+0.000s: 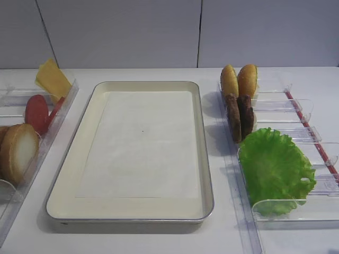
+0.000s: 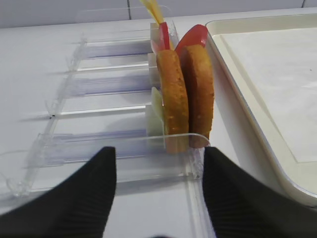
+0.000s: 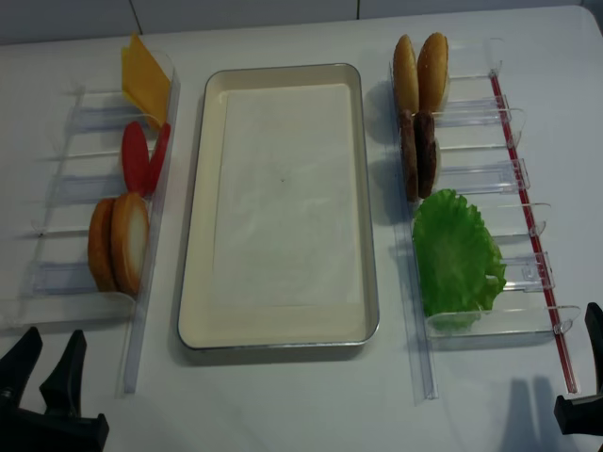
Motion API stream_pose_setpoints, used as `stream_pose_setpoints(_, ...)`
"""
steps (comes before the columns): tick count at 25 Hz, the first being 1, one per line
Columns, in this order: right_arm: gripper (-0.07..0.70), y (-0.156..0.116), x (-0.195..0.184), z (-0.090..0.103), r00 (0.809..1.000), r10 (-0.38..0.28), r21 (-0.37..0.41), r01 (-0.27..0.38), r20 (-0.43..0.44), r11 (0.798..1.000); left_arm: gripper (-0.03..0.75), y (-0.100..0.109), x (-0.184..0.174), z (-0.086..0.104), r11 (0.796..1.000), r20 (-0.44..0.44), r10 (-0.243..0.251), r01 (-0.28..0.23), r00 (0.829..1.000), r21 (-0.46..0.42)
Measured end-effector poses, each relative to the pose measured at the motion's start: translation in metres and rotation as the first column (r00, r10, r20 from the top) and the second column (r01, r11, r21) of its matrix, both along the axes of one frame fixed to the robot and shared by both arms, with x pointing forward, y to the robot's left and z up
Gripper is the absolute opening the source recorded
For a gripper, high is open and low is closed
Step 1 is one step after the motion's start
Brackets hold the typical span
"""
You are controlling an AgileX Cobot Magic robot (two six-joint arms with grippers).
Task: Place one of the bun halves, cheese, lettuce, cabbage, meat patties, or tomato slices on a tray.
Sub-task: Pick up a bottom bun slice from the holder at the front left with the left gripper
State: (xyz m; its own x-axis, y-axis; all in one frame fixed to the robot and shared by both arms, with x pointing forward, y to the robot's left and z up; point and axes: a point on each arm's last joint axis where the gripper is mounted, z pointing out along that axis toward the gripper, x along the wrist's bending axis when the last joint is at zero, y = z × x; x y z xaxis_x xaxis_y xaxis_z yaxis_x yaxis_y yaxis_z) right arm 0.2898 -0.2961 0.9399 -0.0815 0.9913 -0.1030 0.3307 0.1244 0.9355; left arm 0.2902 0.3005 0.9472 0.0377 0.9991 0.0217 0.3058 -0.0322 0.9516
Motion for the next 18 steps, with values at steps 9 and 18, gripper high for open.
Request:
stream_pose_setpoints(9,0.249,0.0000,0.0000,0.0000,1.000,0.000,0.000,0.000,0.000,1.000,0.358,0.0000,0.0000,0.0000,1.000,0.000,0.000,0.000,1.000,0.000)
stream_pose_setpoints(18,0.249,0.0000,0.0000,0.0000,1.000,0.000,0.000,0.000,0.000,1.000,0.357,0.0000,0.0000,0.0000,1.000,0.000,0.000,0.000,1.000,0.000)
